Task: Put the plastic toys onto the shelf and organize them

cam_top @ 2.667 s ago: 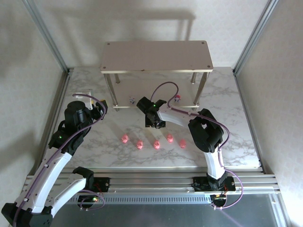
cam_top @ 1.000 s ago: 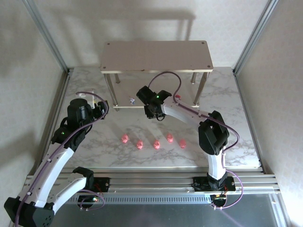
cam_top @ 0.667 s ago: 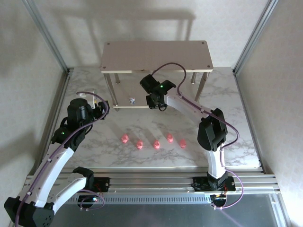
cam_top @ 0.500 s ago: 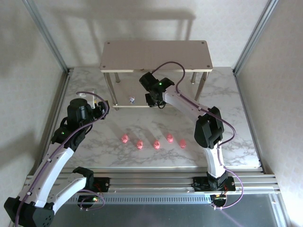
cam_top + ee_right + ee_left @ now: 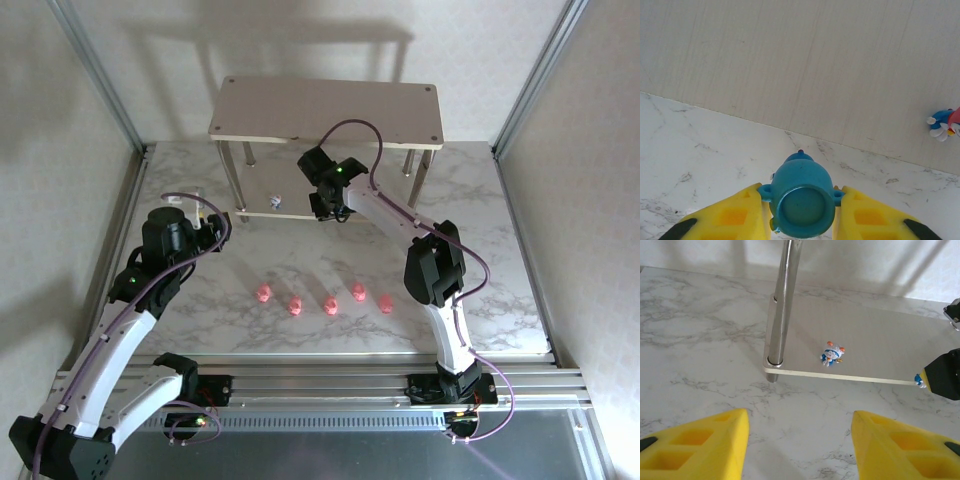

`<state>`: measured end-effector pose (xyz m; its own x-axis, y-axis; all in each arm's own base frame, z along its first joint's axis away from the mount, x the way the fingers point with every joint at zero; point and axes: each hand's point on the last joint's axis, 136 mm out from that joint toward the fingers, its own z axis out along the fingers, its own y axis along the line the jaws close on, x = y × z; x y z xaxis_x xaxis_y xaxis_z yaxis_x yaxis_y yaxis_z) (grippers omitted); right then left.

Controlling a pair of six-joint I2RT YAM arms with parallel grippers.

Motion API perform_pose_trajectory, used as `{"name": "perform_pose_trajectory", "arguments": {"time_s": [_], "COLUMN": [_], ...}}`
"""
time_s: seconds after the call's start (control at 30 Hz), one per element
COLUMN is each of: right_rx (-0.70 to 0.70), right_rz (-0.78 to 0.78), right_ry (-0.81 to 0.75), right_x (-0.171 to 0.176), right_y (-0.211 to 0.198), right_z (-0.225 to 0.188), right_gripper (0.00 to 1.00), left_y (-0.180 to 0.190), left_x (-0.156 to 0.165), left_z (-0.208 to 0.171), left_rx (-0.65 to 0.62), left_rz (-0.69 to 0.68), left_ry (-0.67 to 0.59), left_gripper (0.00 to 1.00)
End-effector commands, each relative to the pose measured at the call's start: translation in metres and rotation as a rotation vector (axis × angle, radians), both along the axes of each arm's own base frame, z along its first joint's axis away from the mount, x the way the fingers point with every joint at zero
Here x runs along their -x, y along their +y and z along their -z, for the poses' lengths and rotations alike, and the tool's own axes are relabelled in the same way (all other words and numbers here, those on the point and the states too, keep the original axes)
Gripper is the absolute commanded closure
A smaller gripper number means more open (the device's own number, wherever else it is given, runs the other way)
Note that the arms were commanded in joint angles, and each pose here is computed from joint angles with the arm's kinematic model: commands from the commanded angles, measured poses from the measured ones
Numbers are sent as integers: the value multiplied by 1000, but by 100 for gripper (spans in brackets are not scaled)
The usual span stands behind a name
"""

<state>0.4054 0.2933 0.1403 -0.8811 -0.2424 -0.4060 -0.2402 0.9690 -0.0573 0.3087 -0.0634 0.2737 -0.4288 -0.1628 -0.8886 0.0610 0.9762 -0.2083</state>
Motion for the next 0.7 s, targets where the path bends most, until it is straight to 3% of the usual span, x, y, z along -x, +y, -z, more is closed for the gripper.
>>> {"name": "perform_pose_trajectory", "arguments": {"time_s": [0.0,0.67], "right_rx": [-16,-112], "right_rz": [52,190], "right_ry": [14,-57], "right_x": [-5,-26], "right_y": [-6,4], "right_z": [10,15], "right_gripper": [82,82], "left_y": [0,-4], "left_x": [-1,-3], "left_z": [-10,-6], "left_rx": [10,17], "left_rz": [6,26], "left_ry": [-18,-15], "left_gripper": [44,44]}}
